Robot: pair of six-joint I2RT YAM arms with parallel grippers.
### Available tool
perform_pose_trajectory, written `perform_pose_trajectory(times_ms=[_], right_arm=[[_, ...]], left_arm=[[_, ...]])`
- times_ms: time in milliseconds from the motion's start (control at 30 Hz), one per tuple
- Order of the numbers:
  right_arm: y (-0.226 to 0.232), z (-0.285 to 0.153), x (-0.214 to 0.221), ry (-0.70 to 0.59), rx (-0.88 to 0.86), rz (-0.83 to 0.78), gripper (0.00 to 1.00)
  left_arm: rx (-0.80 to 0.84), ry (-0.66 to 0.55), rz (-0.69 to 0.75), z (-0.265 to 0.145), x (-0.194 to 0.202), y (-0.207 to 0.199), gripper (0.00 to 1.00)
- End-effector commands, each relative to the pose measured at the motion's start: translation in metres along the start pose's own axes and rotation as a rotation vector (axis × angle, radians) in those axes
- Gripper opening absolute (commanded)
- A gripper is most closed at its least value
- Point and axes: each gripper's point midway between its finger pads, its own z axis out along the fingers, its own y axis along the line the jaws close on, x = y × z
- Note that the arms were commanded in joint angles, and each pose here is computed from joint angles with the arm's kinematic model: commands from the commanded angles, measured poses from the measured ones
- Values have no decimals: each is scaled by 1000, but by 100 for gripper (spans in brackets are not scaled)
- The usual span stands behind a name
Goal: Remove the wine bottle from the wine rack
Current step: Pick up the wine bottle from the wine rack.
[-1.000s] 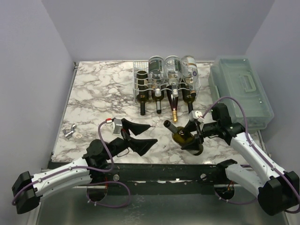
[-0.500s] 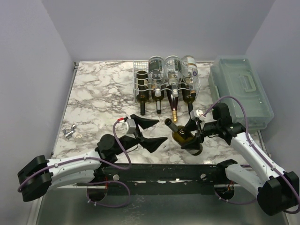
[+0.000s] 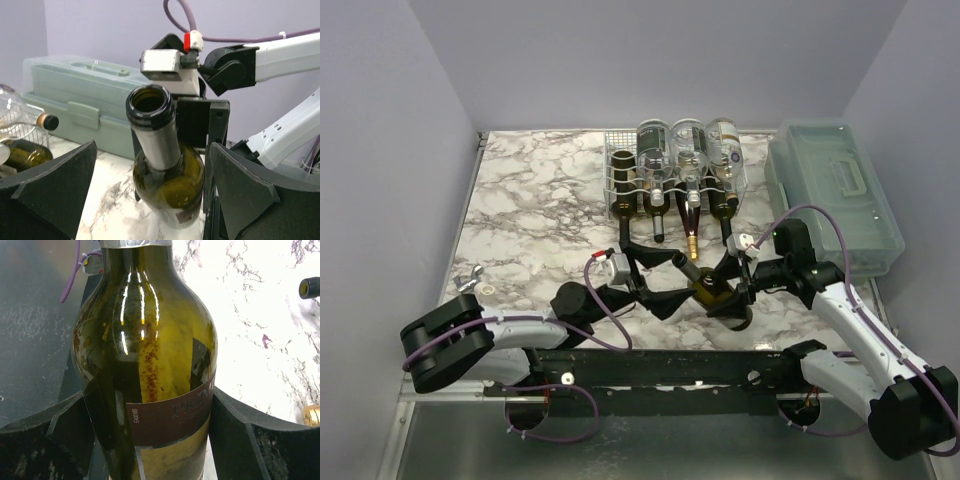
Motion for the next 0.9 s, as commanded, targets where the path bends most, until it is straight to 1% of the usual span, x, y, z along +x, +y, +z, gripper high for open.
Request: perform_pose_trajectory(times_ms=[0,133,467,533,867], right_arm=[[6,0,-13,-52,-46,-50,9],[6,0,-13,-51,-46,-50,9],[6,0,-12,-50,-47,-51,9],[6,0,-12,-50,-47,-52,9],[7,0,-13,-52,-48,-57,9]], left_arm=[[83,-112,14,14,-28,-17,95],[90,-106,-3,20,-25,-18,89],[111,-78,-67,29,-15,-21,67],[116,-76,-73,30,-14,-22,65],[127,-58,-111,32,-8,-24,51]])
